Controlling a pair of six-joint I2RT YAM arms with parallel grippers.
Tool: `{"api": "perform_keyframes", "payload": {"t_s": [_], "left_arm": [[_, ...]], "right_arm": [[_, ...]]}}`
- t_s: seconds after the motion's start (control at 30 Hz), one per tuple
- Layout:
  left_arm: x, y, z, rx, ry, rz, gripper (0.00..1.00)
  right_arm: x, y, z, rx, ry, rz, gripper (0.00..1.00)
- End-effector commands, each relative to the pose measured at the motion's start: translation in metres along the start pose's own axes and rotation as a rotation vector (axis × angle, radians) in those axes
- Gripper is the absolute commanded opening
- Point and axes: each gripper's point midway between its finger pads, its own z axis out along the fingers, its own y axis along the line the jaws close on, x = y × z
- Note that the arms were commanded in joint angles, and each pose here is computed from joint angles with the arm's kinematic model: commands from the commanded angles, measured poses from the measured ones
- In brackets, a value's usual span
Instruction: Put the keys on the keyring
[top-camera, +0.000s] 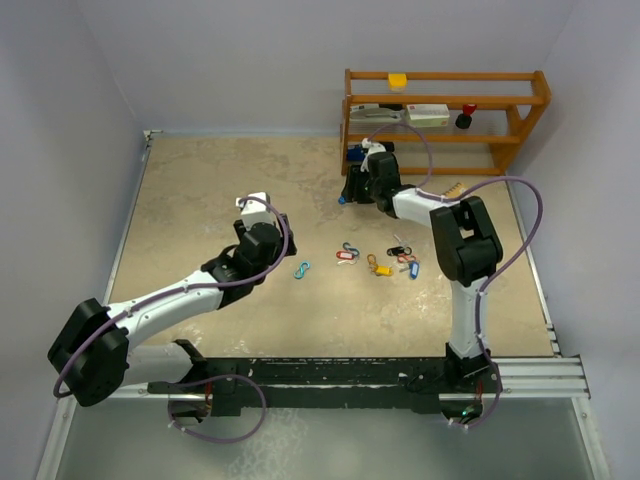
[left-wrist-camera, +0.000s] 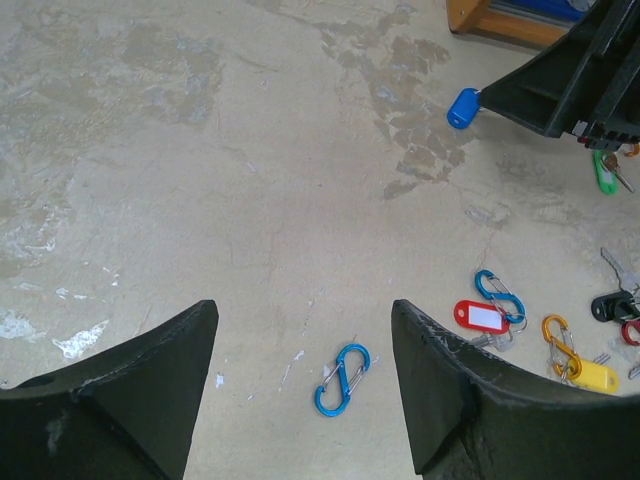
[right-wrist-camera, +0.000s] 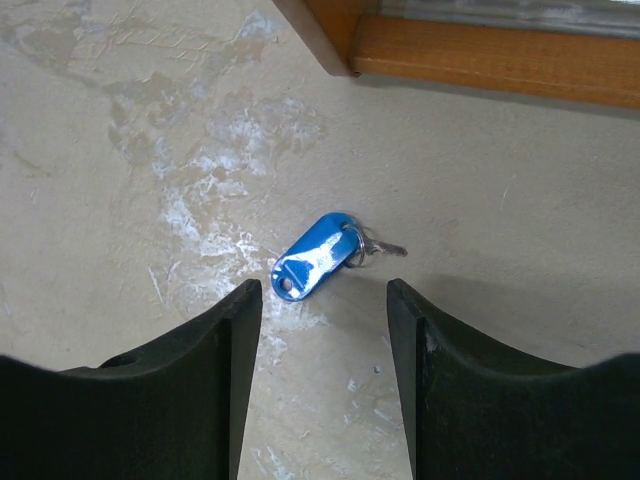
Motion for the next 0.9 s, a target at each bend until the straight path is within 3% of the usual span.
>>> {"api": "perform_keyframes", "payload": {"t_s": [0.0,0.87], "left_arm": [[-0.01,-0.003,0.002,0.015,-0.031,-0.024,0.67],[-0.012,0.005,0.007,-0.008,-0.027,-0.013,0.67]], "right_arm": [[-0.028,0.007,0.003,-0.057,-0.057,0.037,0.55],[-0.025,0.007,0.03,-0.129,-0.06,0.072,0.41]]}}
